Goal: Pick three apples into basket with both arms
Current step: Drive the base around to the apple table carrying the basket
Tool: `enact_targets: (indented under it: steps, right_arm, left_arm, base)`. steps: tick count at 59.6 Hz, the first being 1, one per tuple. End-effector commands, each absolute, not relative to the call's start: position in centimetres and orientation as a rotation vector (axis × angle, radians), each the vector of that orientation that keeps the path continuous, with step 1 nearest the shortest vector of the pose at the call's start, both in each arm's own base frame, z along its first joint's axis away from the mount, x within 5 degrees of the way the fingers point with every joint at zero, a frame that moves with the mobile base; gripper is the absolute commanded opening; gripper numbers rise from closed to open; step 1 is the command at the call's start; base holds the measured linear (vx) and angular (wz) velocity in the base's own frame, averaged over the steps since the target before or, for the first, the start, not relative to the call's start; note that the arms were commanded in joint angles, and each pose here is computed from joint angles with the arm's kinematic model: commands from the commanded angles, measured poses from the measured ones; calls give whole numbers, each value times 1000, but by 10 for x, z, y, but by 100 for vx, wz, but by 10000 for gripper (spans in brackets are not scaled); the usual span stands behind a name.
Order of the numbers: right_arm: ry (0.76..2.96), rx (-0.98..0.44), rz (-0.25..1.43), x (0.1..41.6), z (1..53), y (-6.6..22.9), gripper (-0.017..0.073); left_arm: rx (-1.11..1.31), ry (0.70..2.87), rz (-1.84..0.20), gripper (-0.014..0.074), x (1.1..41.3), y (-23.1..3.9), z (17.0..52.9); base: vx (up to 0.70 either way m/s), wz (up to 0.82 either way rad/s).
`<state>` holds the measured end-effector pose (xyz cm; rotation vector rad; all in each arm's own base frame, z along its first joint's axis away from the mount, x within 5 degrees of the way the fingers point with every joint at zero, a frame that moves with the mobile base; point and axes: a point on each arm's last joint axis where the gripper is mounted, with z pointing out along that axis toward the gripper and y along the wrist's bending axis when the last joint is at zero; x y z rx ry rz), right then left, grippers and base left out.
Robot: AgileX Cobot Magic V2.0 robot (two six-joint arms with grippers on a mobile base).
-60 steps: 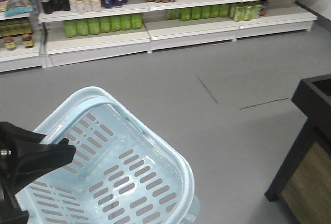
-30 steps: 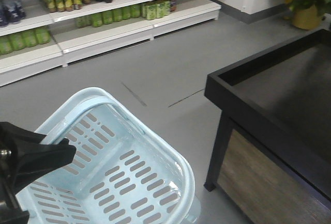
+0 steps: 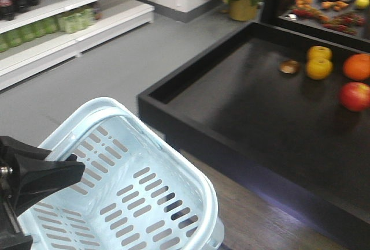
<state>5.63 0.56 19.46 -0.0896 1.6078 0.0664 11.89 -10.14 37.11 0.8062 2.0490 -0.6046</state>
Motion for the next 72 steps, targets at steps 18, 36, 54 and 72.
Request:
enact_targets:
  steps: [18,36,54,72]
  right_arm:
    - [1538,-83,58,56,197,5,-8]
    - [1538,-83,58,56,197,5,-8]
    - [1538,-83,58,56,197,5,-8]
    - [1538,-83,58,56,197,5,-8]
  left_arm:
    - [733,1943,-646,-6,119,-102,389]
    - [733,1943,-646,-6,119,-102,389]
    - [733,1943,-646,-6,119,-102,389]
    - [733,1943,-646,-6,119,-102,389]
  base:
    - [13,-60]
    - [9,-41]
    - [5,-26]
    - [3,-24]
